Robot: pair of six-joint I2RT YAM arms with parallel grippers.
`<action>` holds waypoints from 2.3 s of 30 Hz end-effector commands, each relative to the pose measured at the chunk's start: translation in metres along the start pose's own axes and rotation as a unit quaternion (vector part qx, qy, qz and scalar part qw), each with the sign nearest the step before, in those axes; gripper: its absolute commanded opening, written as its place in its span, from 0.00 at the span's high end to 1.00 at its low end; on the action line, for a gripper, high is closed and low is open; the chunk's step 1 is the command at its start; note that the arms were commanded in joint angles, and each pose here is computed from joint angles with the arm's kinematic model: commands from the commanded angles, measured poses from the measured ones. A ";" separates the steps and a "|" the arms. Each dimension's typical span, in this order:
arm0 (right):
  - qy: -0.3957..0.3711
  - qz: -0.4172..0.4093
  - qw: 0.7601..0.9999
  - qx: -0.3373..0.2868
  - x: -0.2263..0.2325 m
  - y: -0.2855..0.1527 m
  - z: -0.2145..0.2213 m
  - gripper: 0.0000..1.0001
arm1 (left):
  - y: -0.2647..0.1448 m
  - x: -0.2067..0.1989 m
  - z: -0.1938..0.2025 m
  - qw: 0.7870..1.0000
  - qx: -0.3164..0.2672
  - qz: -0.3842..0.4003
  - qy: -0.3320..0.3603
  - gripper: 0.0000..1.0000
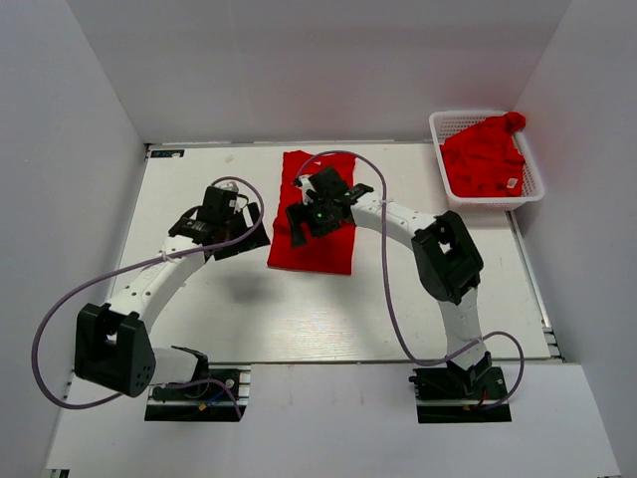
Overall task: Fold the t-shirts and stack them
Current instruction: Fold the folded rectangular tshirt in 1/3 of the way
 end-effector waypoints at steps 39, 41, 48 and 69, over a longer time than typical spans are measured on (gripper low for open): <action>-0.033 0.175 0.979 -0.099 -0.077 -0.026 -0.095 0.10 | -0.014 0.035 0.022 0.998 0.021 -0.051 0.023 0.00; -0.039 0.136 0.986 -0.091 -0.061 -0.037 -0.083 0.10 | -0.013 0.036 0.026 0.998 0.028 -0.050 0.023 0.00; -0.079 -0.011 0.997 -0.022 0.019 -0.010 -0.028 0.10 | -0.020 0.036 0.026 0.998 0.024 -0.047 0.023 0.00; 0.011 0.196 0.978 -0.075 -0.064 0.037 -0.062 0.10 | -0.024 0.043 0.029 0.997 0.028 -0.063 0.024 0.00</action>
Point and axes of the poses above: each gripper's point midway between its finger pads, its own y axis out along the fingers, its own x axis along the line the jaws close on, z = x × y, the point moved 4 cm from there along -y, back along the fingers, and after that the axes turned 14 degrees about -y, right-handed, at the moved point
